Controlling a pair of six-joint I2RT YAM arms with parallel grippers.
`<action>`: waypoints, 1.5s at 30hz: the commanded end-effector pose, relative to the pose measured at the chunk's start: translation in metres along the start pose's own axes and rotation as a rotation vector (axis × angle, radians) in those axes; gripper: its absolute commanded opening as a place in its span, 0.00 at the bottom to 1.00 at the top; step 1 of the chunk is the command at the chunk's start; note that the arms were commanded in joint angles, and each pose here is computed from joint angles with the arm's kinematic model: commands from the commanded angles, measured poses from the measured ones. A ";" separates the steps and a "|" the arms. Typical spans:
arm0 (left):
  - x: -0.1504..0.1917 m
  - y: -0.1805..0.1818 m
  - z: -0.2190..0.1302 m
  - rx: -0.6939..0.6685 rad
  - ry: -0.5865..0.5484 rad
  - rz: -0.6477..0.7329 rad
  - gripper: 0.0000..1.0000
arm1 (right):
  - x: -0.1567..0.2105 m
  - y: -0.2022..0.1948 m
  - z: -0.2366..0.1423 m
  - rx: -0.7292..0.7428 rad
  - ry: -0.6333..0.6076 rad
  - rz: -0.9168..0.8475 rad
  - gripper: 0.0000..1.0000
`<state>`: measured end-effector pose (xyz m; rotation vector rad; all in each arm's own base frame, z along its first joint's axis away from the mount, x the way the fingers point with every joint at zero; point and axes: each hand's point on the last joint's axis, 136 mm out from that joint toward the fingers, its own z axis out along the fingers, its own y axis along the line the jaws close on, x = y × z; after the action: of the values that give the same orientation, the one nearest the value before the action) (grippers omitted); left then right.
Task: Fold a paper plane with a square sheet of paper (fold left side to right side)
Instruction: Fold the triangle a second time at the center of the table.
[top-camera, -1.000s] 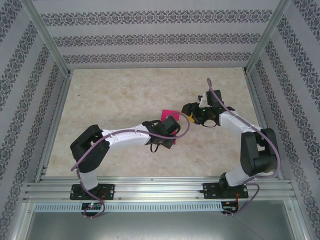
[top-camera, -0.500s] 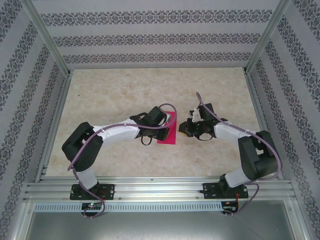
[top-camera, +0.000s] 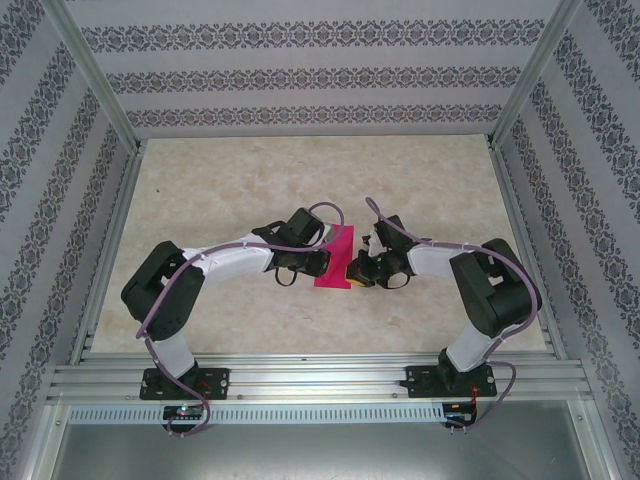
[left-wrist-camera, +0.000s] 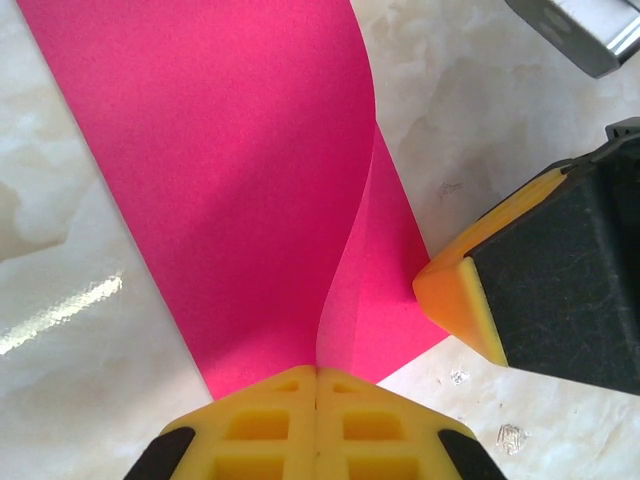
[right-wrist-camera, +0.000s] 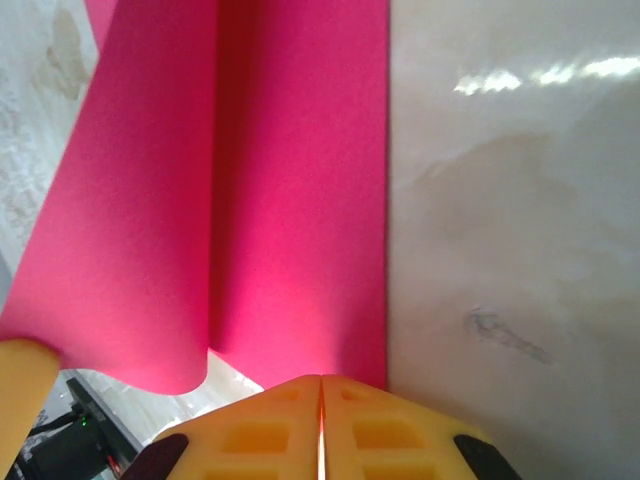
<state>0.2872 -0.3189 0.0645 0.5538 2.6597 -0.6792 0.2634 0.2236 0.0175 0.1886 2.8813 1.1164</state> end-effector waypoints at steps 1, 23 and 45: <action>-0.011 0.006 -0.004 -0.019 -0.019 0.030 0.06 | -0.004 -0.004 0.000 0.060 -0.005 -0.019 0.10; -0.018 0.028 0.008 -0.122 0.043 0.091 0.11 | 0.010 -0.026 0.008 0.166 0.073 -0.021 0.12; -0.026 0.038 0.023 -0.143 0.056 0.102 0.13 | 0.015 -0.025 0.010 0.178 0.095 -0.038 0.13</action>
<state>0.3217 -0.3091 0.0379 0.6595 2.7042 -0.4715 0.2623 0.2206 0.0104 0.1057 2.9695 0.9816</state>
